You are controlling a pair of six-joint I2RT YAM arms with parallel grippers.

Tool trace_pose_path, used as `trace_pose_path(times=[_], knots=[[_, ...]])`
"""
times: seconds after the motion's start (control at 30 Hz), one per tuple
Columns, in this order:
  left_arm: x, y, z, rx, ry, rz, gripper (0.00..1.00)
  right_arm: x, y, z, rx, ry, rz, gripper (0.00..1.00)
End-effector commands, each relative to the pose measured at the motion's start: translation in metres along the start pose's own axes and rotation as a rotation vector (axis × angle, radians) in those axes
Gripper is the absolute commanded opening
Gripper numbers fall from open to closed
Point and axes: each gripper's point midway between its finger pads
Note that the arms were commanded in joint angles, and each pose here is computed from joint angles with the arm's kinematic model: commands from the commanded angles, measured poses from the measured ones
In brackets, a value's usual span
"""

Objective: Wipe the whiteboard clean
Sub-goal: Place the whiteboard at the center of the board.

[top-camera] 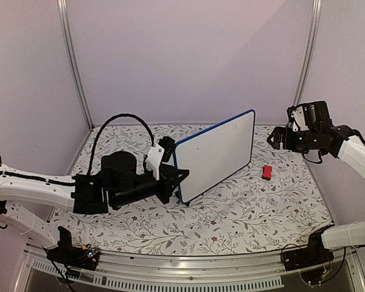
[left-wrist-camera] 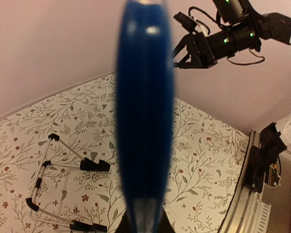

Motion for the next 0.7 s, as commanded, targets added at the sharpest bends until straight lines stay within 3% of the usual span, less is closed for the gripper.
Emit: trace_pose_path(times=[0.0,0.27,0.67], knots=[[0.016,0.018,0.012,-0.016,0.144,-0.132,0.0,0.004,0.002,0.002,-0.022,0.0,0.028,0.99],[0.059,0.017,-0.005,-0.001,0.152,-0.105,0.0,0.003,-0.006,-0.007,0.011,0.016,0.03,0.99],[0.101,0.018,0.009,-0.175,0.167,-0.032,0.0,0.004,-0.009,-0.012,0.026,0.021,0.039,0.99]])
Point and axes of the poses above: each gripper's point midway between its finger pads, its own y axis back along the fingers, its own x axis along the line the jaws close on, z = x × y, and after that the axes turned 5 degrees about y, right-handed
